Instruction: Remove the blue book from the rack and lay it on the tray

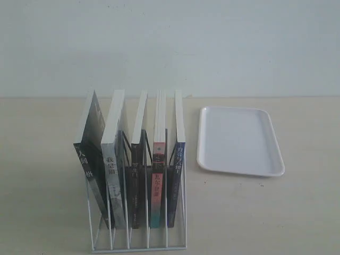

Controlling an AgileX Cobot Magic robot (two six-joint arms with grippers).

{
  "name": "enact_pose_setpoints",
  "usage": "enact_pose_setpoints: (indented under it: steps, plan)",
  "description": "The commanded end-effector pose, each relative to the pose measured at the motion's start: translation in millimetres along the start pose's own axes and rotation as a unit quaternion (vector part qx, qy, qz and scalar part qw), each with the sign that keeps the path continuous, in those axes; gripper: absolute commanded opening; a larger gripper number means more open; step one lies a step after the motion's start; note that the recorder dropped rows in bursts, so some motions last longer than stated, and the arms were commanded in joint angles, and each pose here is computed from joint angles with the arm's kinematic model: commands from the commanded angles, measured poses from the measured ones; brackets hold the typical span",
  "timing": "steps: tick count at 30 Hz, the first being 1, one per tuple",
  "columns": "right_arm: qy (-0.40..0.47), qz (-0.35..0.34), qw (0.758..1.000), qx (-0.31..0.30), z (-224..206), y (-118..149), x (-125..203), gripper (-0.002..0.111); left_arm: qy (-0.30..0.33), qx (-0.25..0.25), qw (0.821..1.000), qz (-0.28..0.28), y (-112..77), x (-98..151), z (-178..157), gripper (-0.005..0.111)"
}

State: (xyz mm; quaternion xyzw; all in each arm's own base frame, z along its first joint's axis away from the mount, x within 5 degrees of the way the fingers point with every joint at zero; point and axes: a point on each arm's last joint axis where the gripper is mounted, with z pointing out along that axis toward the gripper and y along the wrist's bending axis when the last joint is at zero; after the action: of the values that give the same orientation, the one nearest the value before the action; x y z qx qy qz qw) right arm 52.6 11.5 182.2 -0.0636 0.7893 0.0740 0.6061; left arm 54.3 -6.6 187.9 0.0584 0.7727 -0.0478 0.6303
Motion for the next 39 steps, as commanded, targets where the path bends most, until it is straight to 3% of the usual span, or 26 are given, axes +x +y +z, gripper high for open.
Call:
enact_pose_setpoints:
  steps: [1, 8, 11, 14, 18, 20, 21, 24, 27, 29, 30, 35, 39]
  plan:
    - [-0.007, -0.002, 1.000, 0.002, -0.4, -0.2, -1.1, 0.000, 0.000, -0.001, 1.000, 0.000, 0.1, 0.9, 0.1, 0.004]
    - [-0.042, -0.034, 0.999, 0.006, -0.7, -0.8, -7.5, 0.000, 0.000, -0.001, 1.000, 0.000, 0.1, 0.9, 0.1, 0.004]
    - [-0.207, -0.034, 0.978, 0.012, -8.2, -0.7, -36.8, 0.000, 0.000, -0.001, 1.000, 0.000, 0.1, 0.9, 0.1, 0.004]
    - [-0.328, -0.033, 0.944, 0.016, -19.9, -0.6, -56.3, 0.000, 0.000, -0.001, 1.000, 0.000, 0.1, 0.9, 0.1, 0.004]
    - [-0.471, -0.030, 0.881, 0.019, -40.8, -0.5, -75.6, 0.000, 0.000, -0.001, 1.000, 0.000, 0.1, 0.9, 0.1, 0.004]
    - [-0.546, -0.026, 0.837, 0.020, -54.5, -0.5, -83.2, 0.000, 0.000, -0.001, 1.000, 0.000, 0.1, 0.9, 0.1, 0.004]
    - [-0.599, -0.015, 0.800, 0.015, -65.6, -0.4, -87.2, 0.000, 0.000, -0.001, 1.000, 0.000, 0.1, 0.9, 0.1, 0.004]
    - [-0.653, 0.025, 0.757, -0.016, -85.0, 0.0, -104.2, 0.000, 0.000, -0.001, 1.000, 0.000, 0.1, 0.9, 0.1, 0.004]
    - [-0.629, 0.034, 0.776, -0.028, -100.2, 2.4, -135.2, 0.000, 0.000, -0.001, 1.000, 0.000, 0.1, 0.9, 0.1, 0.004]
    - [-0.578, 0.036, 0.815, -0.027, -102.6, 3.8, -158.0, 0.000, 0.000, -0.001, 1.000, 0.000, 0.1, 0.9, 0.1, 0.004]
    - [-0.528, 0.038, 0.848, -0.026, -97.0, 4.6, -170.4, 0.000, 0.000, -0.001, 1.000, 0.000, 0.1, 0.9, 0.1, 0.004]
    - [-0.304, 0.042, 0.952, -0.016, -62.4, 7.1, -211.4, 0.000, 0.000, -0.001, 1.000, 0.000, 0.1, 0.9, 0.1, 0.004]
    - [-0.085, 0.047, 0.995, -0.004, -9.3, 7.2, -213.1, 0.000, 0.000, -0.001, 1.000, 0.000, 0.1, 0.9, 0.1, 0.004]
